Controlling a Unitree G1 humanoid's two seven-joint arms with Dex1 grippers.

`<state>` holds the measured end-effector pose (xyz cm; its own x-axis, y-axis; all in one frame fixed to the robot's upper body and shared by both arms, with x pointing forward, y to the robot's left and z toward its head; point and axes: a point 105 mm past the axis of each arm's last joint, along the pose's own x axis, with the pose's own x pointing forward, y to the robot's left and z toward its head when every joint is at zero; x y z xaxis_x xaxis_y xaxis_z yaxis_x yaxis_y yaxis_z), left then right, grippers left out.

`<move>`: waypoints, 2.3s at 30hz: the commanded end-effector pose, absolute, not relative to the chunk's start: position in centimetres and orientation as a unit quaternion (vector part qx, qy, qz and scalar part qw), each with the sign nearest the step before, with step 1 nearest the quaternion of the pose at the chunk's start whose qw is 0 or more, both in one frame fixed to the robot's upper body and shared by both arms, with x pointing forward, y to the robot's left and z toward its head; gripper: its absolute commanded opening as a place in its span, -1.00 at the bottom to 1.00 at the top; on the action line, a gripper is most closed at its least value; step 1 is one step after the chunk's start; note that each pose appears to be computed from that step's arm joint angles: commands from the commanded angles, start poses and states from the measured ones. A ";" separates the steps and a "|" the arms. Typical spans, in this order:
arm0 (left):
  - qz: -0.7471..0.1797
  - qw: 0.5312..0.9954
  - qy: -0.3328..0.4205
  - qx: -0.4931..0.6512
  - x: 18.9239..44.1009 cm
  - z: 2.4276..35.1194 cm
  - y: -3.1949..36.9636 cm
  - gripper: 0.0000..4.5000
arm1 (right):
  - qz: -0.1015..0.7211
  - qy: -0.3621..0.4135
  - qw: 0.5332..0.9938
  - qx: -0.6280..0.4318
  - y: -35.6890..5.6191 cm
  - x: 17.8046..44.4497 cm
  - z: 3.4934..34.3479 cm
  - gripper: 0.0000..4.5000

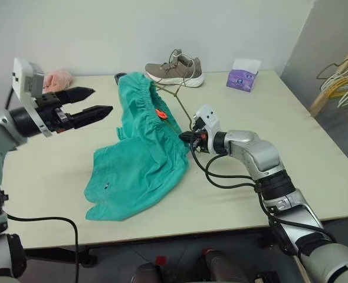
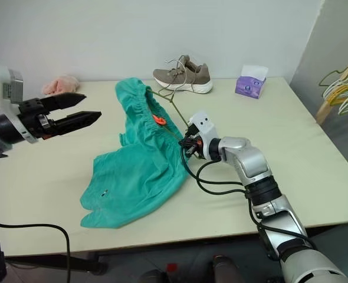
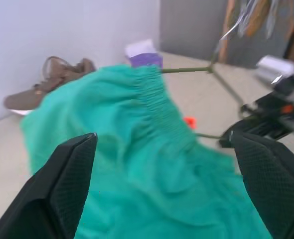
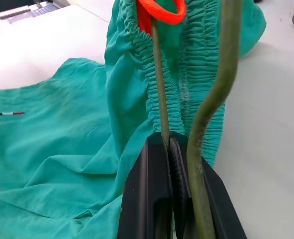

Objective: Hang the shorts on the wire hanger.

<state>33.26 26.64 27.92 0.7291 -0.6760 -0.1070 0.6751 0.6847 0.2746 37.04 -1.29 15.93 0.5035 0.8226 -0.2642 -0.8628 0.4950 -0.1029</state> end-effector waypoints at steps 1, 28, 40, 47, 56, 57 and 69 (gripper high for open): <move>-0.357 0.898 0.000 0.258 33.6 29.4 28.0 0.99 | 0.512 0.036 0.843 -0.160 -0.7 36.0 17.6 -1.00; -0.527 0.749 0.156 0.370 34.0 21.3 24.7 0.83 | 0.516 -0.109 0.759 -0.380 0.0 34.1 18.7 -1.00; -0.544 0.747 0.157 0.348 33.4 20.6 23.5 -0.74 | 0.539 -0.143 0.725 -0.405 0.7 32.9 18.9 -1.00; -0.540 0.753 0.164 0.339 33.2 20.1 23.4 -1.00 | 0.539 -0.143 0.698 -0.449 -1.0 33.2 18.4 -0.49; -0.505 0.784 0.172 0.317 33.3 19.6 24.6 -1.00 | 0.446 -0.098 0.718 -0.526 -8.9 36.5 19.1 0.88; -0.500 0.788 0.172 0.314 33.3 19.5 24.8 -1.00 | 0.430 -0.087 0.731 -0.523 -9.9 36.9 19.1 0.99; -0.453 0.834 0.147 0.280 33.2 20.4 26.1 -1.00 | 0.400 0.056 0.910 -0.092 -5.9 32.9 13.9 0.99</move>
<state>33.08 25.88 18.49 0.5005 -0.6706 -0.5476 0.8650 0.4141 0.2835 33.07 -6.41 12.52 0.6459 0.7311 -0.2196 -0.7631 0.6268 -0.1576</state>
